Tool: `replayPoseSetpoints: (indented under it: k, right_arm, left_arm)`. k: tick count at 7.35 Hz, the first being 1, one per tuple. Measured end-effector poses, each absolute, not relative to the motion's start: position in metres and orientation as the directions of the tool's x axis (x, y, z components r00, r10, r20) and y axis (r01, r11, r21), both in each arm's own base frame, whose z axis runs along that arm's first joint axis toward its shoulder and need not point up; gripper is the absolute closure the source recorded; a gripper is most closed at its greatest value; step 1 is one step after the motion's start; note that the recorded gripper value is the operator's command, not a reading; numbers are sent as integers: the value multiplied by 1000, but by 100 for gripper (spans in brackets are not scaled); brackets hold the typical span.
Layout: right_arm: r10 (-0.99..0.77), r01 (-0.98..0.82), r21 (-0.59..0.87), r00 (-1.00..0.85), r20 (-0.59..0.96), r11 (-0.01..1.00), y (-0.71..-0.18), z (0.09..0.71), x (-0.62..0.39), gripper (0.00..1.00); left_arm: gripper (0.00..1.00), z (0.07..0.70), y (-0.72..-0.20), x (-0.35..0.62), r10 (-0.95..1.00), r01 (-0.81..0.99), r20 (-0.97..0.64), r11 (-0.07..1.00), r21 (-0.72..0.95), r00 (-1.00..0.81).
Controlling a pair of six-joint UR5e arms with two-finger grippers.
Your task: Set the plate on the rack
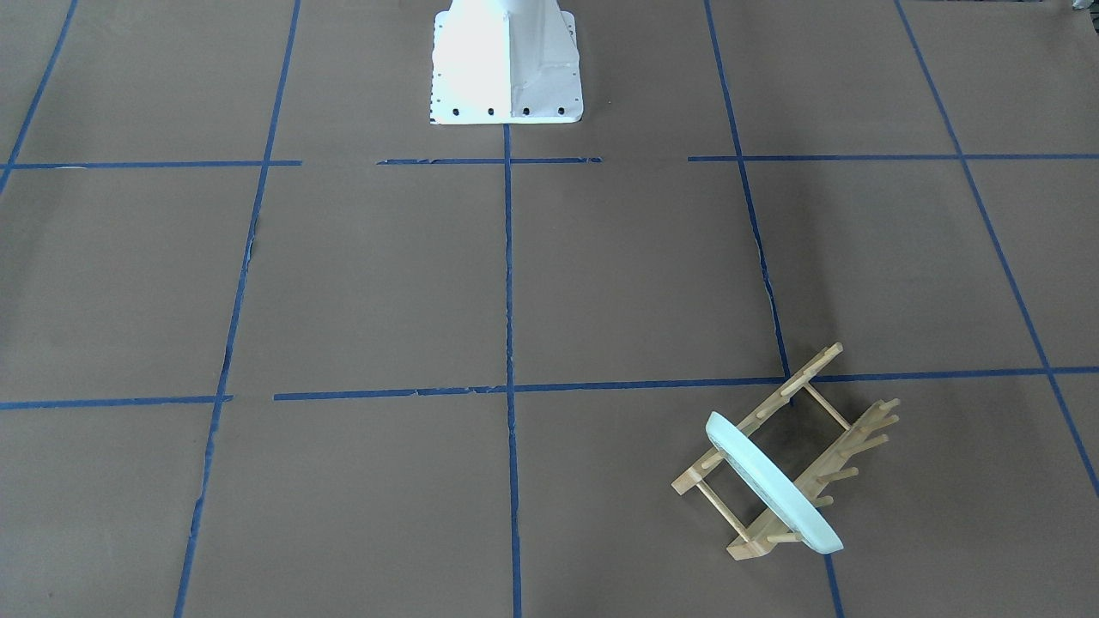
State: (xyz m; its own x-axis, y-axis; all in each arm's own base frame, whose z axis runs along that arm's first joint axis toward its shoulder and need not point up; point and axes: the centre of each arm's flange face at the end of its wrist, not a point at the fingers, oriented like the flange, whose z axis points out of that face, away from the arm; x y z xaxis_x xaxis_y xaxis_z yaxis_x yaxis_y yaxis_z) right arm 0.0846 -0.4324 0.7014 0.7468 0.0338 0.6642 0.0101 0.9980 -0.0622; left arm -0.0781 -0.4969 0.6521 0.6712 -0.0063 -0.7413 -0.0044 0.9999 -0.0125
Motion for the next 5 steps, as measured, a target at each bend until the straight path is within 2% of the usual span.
replayPoseSetpoints:
  k: [5]
  right_arm:
    - [34,10,-62,747,664,998,-432,701,85,0]
  left_arm:
    - [0,650,-498,-78,1,-6,-743,1000,-4,669]
